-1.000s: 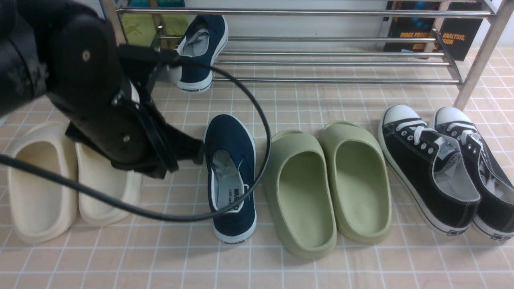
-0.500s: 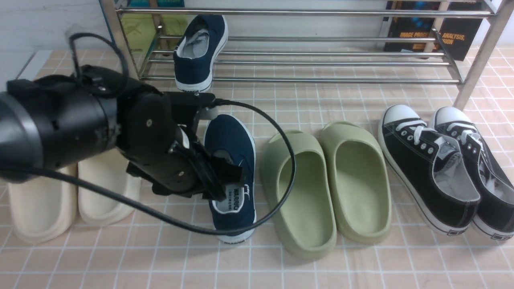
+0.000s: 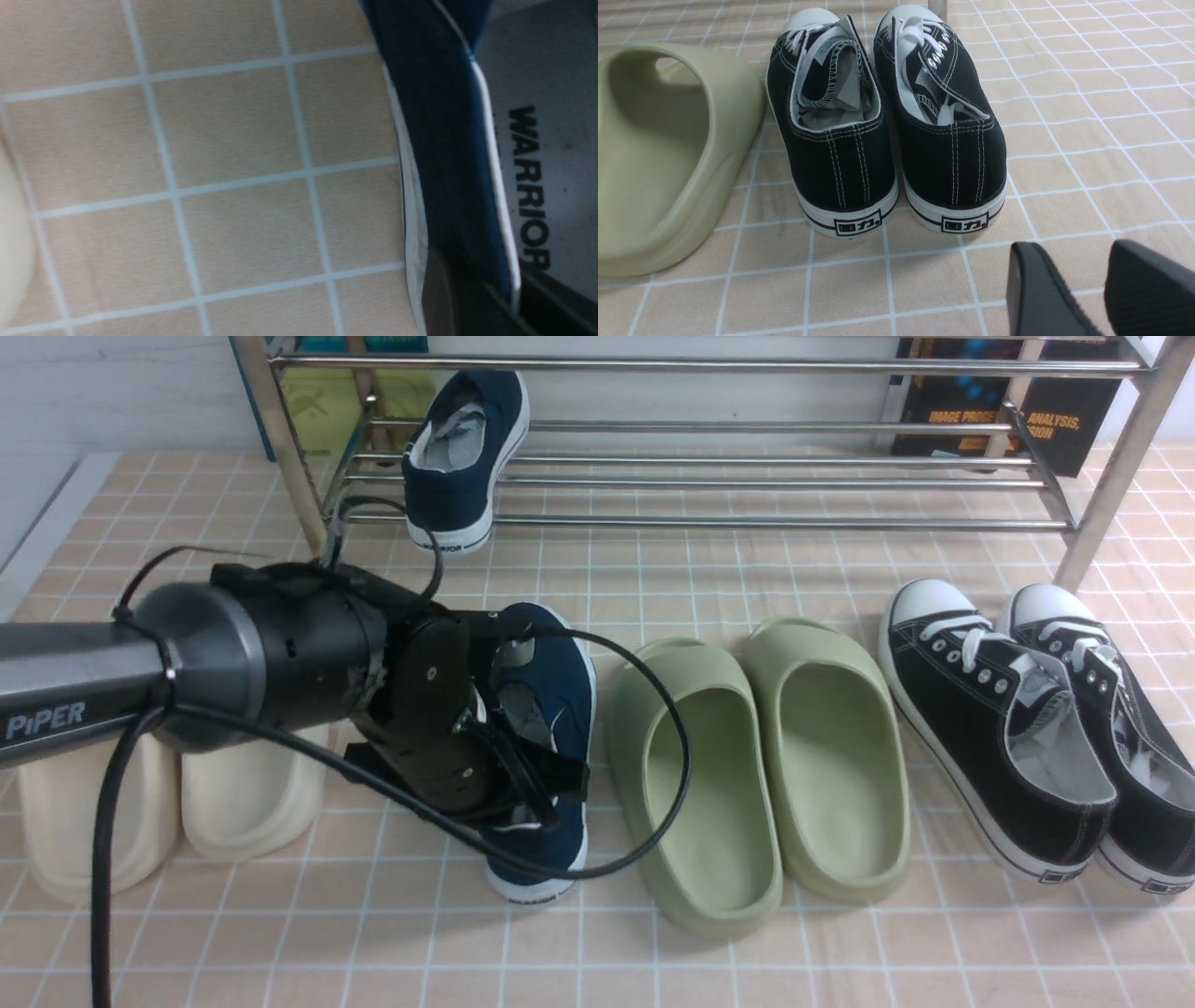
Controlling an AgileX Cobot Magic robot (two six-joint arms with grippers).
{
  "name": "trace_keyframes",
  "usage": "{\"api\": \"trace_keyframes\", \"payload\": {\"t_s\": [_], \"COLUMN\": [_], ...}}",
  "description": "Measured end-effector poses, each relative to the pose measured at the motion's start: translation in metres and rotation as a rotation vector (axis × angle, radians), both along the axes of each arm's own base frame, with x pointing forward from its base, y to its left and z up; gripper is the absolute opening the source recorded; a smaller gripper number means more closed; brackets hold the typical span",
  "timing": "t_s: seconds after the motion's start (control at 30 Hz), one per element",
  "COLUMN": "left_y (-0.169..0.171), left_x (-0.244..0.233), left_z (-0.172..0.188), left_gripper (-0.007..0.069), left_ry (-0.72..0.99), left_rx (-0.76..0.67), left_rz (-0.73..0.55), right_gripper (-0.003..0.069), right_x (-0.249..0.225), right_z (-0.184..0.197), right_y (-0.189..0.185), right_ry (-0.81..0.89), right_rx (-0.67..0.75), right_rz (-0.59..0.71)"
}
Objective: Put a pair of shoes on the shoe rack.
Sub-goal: Use the left arm to grab the shoe closest to it, then use the left arm to put a shoe into the shoe rack
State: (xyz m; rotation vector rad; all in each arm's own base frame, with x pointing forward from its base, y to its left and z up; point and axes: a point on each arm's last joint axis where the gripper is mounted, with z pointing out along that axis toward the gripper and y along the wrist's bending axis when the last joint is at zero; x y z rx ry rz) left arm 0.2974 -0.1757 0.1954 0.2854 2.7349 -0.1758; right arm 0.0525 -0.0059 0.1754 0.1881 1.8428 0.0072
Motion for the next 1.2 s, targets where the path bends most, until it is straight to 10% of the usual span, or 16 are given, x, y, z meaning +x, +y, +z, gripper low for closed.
{"api": "trace_keyframes", "payload": {"t_s": [0.5,1.2], "left_y": [0.008,-0.017], "left_x": [0.044,0.163], "left_z": [0.126,0.095], "left_gripper": [0.0030,0.0037], "left_ry": [-0.230,-0.356], "left_rx": [-0.047,-0.145], "left_rz": [0.047,0.183], "right_gripper": [0.0237,0.0237], "right_x": [0.000,0.000], "right_z": [0.000,0.000], "right_y": [0.000,0.000], "right_ry": [0.000,0.000], "right_rx": [0.000,0.000], "right_rz": [0.000,0.000]}}
